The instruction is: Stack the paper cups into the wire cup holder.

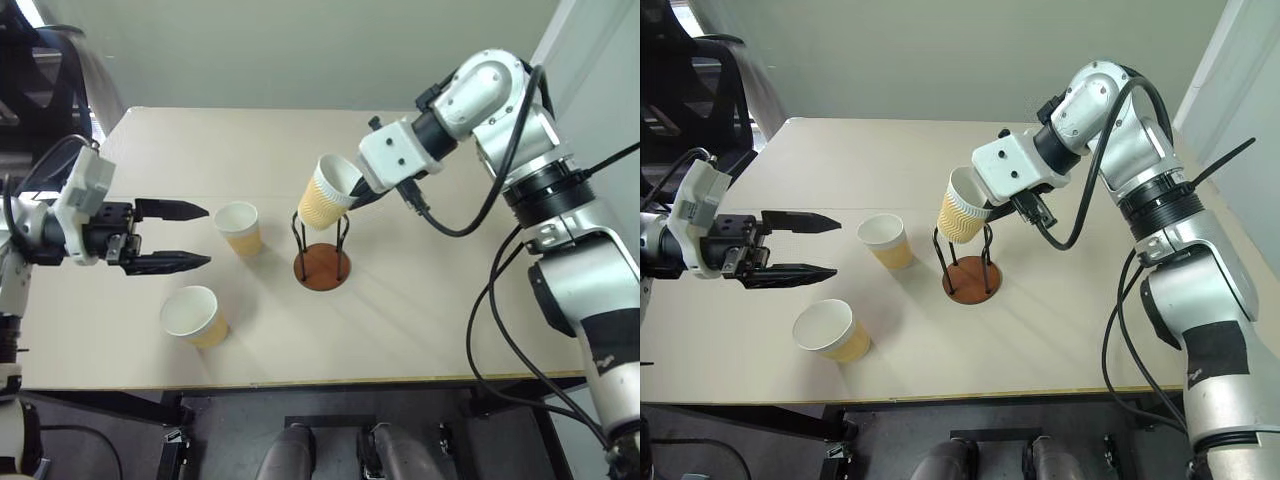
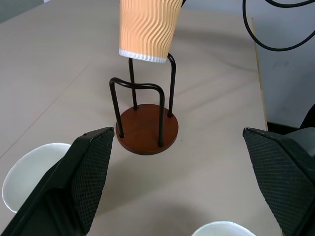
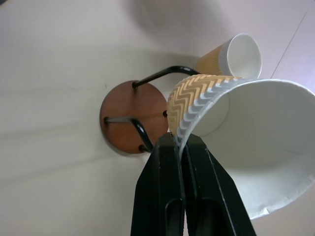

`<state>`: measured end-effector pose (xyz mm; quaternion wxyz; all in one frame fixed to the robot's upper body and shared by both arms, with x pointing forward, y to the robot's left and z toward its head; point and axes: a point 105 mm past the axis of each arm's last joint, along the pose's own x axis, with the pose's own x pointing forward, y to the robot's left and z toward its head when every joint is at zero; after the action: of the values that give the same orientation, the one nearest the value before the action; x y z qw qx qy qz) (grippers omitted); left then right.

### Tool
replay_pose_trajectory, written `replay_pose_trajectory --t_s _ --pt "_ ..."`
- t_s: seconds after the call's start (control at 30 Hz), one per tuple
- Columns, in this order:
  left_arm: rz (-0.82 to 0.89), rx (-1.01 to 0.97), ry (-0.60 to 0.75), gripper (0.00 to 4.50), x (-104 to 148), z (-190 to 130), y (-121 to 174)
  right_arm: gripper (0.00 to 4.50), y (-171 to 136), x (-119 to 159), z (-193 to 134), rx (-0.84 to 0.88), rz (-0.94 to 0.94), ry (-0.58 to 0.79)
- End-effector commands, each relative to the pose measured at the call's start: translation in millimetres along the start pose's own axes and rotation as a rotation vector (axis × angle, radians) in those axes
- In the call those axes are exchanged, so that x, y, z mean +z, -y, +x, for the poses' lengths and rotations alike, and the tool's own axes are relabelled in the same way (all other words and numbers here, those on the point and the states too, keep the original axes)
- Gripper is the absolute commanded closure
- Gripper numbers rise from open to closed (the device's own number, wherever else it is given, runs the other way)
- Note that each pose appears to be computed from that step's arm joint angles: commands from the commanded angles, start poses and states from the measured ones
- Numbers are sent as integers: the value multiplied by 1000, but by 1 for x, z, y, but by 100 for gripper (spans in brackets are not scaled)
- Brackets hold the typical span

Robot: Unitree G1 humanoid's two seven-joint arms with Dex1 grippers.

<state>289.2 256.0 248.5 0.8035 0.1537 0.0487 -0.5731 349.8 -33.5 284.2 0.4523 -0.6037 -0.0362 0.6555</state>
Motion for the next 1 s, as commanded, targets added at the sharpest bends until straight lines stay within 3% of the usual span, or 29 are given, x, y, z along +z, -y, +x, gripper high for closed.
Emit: replay_pose_trajectory --t_s 0.03,0.4,1.0 --pt "60 -22 8 0 15 -7 7 445 6 2 -7 -21 -50 -24" --pt "62 -11 7 0 15 -9 8 445 1 -5 -2 10 -67 -49" --pt "57 -6 -3 0 14 -9 5 445 -1 12 3 14 -83 16"
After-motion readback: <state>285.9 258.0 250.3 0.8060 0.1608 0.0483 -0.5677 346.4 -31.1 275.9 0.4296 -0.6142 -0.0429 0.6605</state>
